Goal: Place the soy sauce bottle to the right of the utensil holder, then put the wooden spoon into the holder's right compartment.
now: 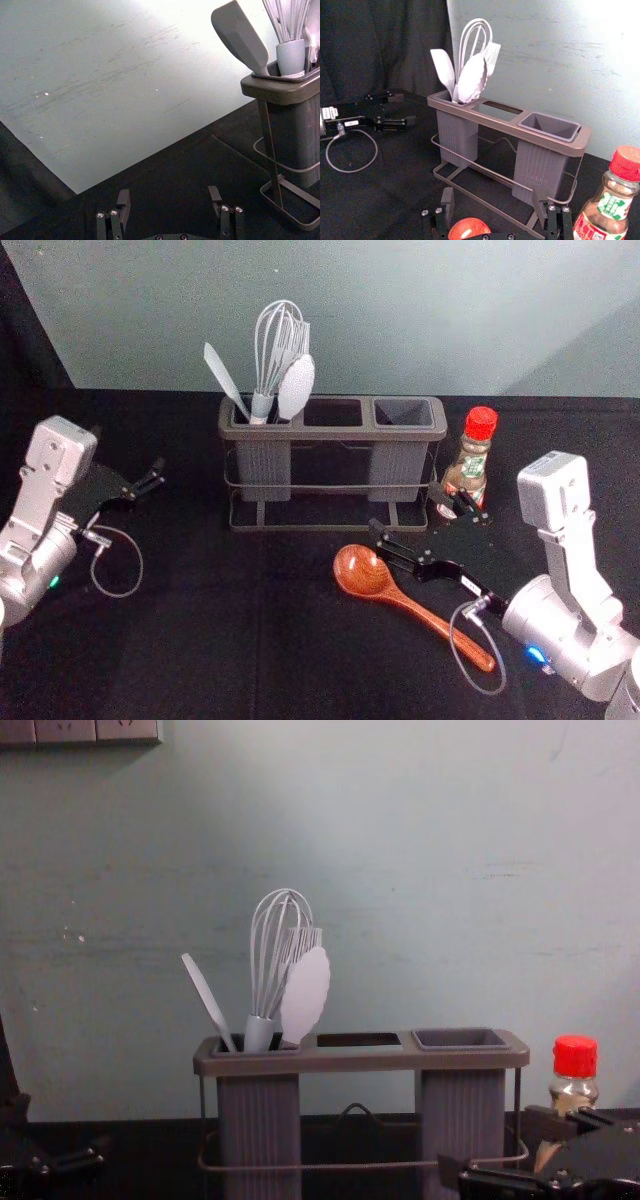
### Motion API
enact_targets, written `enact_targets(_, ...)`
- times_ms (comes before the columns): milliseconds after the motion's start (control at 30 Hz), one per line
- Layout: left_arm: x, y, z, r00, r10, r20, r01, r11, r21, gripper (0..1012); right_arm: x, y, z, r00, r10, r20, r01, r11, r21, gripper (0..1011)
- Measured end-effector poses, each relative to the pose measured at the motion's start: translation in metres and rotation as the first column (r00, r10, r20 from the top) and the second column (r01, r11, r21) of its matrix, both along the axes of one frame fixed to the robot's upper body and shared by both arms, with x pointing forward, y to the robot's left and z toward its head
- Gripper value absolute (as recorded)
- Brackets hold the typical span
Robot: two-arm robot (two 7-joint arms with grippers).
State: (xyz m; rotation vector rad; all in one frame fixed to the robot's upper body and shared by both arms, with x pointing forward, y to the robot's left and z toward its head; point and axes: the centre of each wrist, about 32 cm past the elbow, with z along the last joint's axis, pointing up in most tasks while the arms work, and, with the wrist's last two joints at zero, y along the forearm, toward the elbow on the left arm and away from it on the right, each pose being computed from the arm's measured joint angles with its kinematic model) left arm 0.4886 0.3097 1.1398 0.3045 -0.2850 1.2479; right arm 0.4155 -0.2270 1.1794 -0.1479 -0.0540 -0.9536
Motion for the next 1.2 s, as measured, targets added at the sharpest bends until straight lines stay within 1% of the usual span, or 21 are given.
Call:
enact_targets(800, 0.0, 0.0, 0.0, 1.0, 0.0, 0.0, 0.0, 1.0, 0.0, 1011, 0.0, 0.0, 0.001, 1.0, 0.003, 0.001, -0.003, 1.0, -0.008, 1004)
enact_targets(867, 0.0, 0.0, 0.0, 1.0, 0.0, 0.0, 0.0, 1.0, 0.0, 1011, 0.0, 0.001, 0.003, 1.0, 0.003, -0.018, -0.003, 1.0, -0.02, 1004)
enact_targets(900, 0.0, 0.0, 0.0, 1.0, 0.0, 0.0, 0.0, 1.0, 0.0, 1011, 0.001, 0.003, 0.006, 0.999, 0.004, -0.036, -0.005, 0.999, -0.035, 1004)
enact_targets(933, 0.0, 0.0, 0.0, 1.0, 0.0, 0.0, 0.0, 1.0, 0.0, 1011, 0.001, 0.003, 0.006, 0.999, 0.004, -0.036, -0.005, 0.999, -0.035, 1004)
enact_targets(967, 0.0, 0.0, 0.0, 1.0, 0.0, 0.0, 0.0, 1.0, 0.0, 1011, 0.001, 0.005, 0.01, 0.998, 0.002, -0.06, -0.006, 0.998, -0.058, 1004)
enact_targets(1033, 0.0, 0.0, 0.0, 1.0, 0.0, 0.0, 0.0, 1.0, 0.0, 1010, 0.001, 0.007, 0.014, 0.997, -0.002, -0.082, -0.005, 0.997, -0.081, 1004)
enact_targets(1067, 0.0, 0.0, 0.0, 1.0, 0.0, 0.0, 0.0, 1.0, 0.0, 1011, 0.001, 0.009, 0.019, 0.995, -0.005, -0.104, -0.006, 0.994, -0.107, 1004)
enact_targets(1133, 0.0, 0.0, 0.0, 1.0, 0.0, 0.0, 0.0, 1.0, 0.0, 1011, 0.002, 0.012, 0.025, 0.992, -0.011, -0.127, -0.007, 0.991, -0.137, 1004)
enact_targets(1167, 0.0, 0.0, 0.0, 1.0, 0.0, 0.0, 0.0, 1.0, 0.0, 1011, 0.002, 0.014, 0.031, 0.989, -0.021, -0.15, -0.004, 0.986, -0.164, 1004)
enact_targets(1200, 0.0, 0.0, 0.0, 1.0, 0.0, 0.0, 0.0, 1.0, 0.0, 1011, 0.003, 0.016, 0.033, 0.987, -0.025, -0.161, -0.004, 0.984, -0.178, 1004)
